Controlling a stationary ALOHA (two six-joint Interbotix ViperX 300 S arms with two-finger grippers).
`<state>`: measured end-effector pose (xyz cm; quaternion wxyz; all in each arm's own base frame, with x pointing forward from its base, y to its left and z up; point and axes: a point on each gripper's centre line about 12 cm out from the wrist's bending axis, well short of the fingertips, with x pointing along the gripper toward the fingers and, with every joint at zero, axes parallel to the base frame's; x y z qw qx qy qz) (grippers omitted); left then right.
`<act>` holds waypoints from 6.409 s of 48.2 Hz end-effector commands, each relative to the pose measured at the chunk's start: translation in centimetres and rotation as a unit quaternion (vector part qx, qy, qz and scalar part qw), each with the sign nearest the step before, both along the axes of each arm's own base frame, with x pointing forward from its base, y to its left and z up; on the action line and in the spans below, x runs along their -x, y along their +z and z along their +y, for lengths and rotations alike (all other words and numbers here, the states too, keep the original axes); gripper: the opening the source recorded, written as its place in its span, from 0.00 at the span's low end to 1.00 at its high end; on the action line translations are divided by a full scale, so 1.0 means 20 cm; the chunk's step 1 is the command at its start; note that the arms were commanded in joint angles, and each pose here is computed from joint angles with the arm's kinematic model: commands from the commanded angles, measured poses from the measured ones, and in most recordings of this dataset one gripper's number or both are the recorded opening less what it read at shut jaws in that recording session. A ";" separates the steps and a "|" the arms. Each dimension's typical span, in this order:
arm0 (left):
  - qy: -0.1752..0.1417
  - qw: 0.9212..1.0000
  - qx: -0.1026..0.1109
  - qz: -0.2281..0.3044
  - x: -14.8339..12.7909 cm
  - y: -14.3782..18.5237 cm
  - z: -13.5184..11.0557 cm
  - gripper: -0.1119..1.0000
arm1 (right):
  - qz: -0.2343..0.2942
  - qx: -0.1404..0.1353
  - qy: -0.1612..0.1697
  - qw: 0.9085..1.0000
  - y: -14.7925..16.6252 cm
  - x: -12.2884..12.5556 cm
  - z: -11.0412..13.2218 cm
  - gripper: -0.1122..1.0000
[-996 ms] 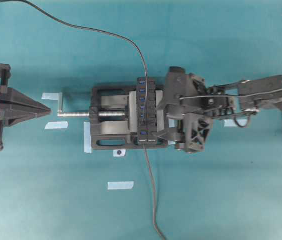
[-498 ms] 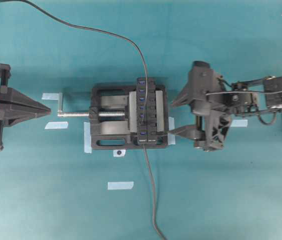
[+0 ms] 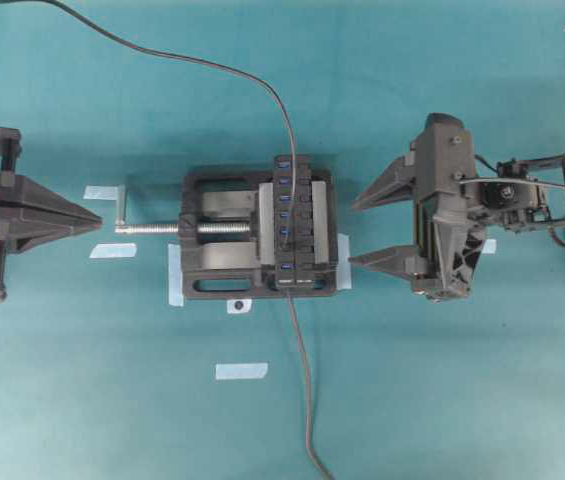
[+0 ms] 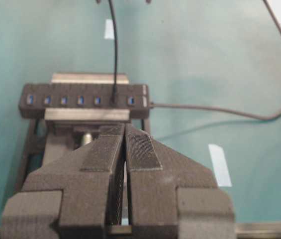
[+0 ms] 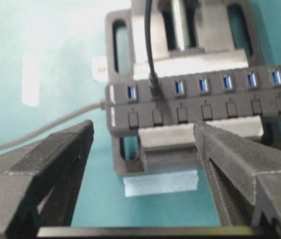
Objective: Insert the USB into the second port from the front of the fixed hub.
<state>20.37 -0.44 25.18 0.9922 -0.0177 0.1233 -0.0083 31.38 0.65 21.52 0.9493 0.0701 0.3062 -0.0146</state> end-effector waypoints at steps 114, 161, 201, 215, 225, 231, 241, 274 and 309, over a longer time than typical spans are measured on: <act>0.001 1.000 0.004 -0.004 -0.01 0.01 0.00 0.10 | 0.003 -0.002 -0.002 1.000 -0.02 -0.01 0.00 0.88; 0.002 1.000 0.004 -0.003 -0.01 0.01 0.00 0.10 | 0.009 -0.002 -0.001 1.000 -0.05 -0.01 0.00 0.88; 0.002 1.000 0.004 -0.003 -0.01 0.01 0.00 0.10 | 0.012 -0.002 -0.004 1.000 -0.05 -0.01 -0.01 0.88; 0.002 1.000 0.004 -0.002 -0.01 0.01 0.00 0.10 | 0.012 -0.001 -0.003 1.000 -0.06 -0.01 -0.01 0.88; 0.002 1.000 0.004 -0.001 0.00 0.00 0.00 0.10 | 0.012 -0.001 -0.003 1.000 -0.06 -0.01 -0.01 0.88; 0.002 1.000 0.004 -0.001 -0.01 0.00 0.00 0.10 | 0.013 -0.002 -0.004 1.000 -0.06 -0.01 -0.01 0.88; 0.002 1.000 0.004 -0.001 0.00 0.00 0.00 0.10 | 0.013 -0.002 -0.004 1.000 -0.06 -0.01 -0.01 0.88; 0.001 1.000 0.002 -0.001 0.00 0.00 0.00 0.10 | 0.013 -0.002 -0.004 1.000 -0.06 -0.01 -0.01 0.88; 0.000 1.000 0.002 -0.011 0.03 0.00 0.00 0.10 | 0.013 -0.002 -0.004 1.000 -0.06 -0.01 -0.01 0.88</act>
